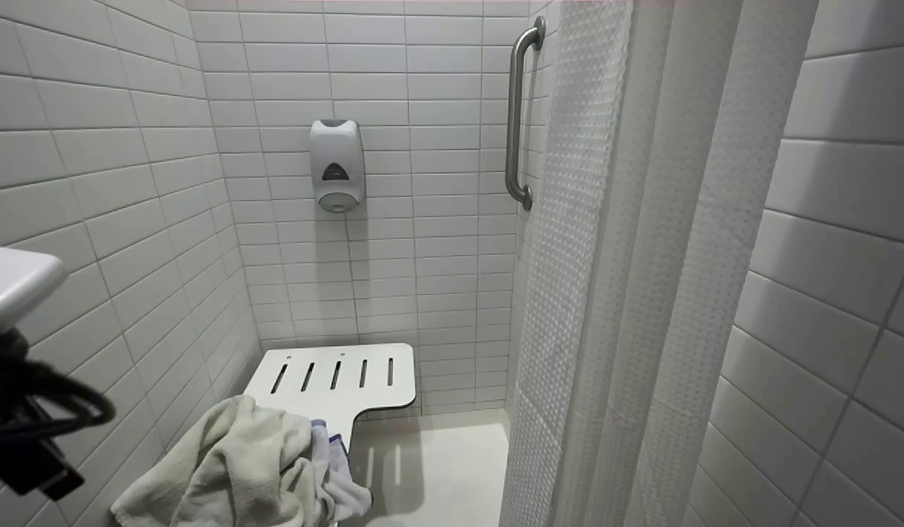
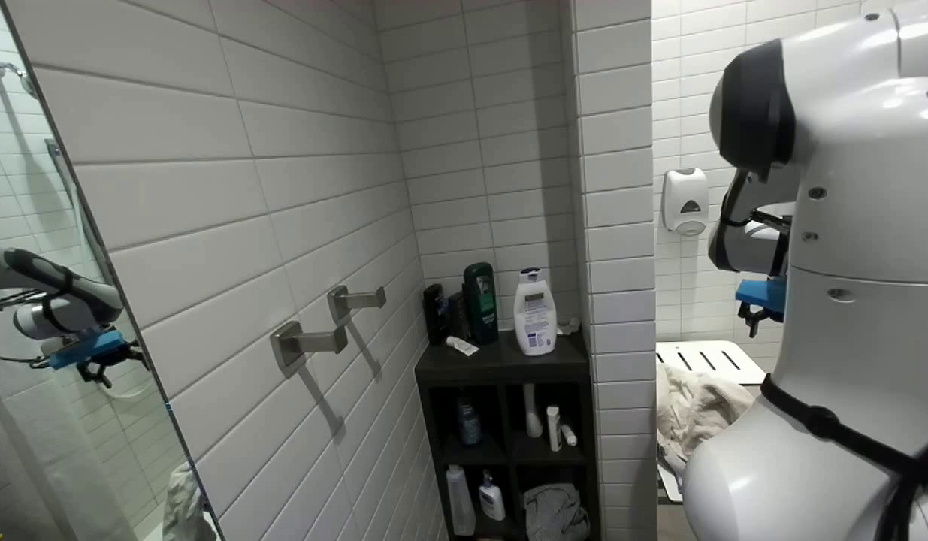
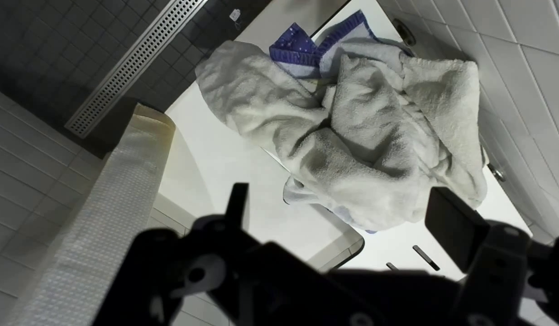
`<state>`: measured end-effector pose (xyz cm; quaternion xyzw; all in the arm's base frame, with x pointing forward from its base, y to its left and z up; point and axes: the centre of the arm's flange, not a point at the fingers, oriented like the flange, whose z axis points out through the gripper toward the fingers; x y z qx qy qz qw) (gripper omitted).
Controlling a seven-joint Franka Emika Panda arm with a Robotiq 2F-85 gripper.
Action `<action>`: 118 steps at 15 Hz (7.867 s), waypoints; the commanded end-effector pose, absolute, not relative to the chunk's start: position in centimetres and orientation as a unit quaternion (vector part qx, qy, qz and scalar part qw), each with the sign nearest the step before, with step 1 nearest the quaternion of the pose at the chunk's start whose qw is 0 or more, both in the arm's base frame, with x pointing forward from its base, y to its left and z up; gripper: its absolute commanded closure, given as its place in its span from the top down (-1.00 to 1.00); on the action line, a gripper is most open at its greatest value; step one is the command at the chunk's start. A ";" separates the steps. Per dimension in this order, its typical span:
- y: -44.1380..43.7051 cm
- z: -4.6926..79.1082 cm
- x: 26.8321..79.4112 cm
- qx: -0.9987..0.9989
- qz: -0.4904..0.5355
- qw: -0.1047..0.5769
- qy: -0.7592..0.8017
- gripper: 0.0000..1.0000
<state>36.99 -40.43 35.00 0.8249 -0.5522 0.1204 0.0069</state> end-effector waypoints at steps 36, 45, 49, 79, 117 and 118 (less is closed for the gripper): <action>-39.7 10.7 41.6 0.919 -0.098 -0.041 -0.380 1.00; -39.4 8.3 44.0 0.937 -0.086 -0.016 -0.337 1.00; -39.2 5.6 45.6 0.945 -0.089 0.005 -0.314 1.00; -39.2 -9.1 47.3 0.909 0.040 0.044 -0.412 1.00; -40.1 -9.6 50.6 0.863 0.109 0.044 -0.492 -0.97; -40.2 -8.6 50.5 0.865 0.094 0.053 -0.489 -0.95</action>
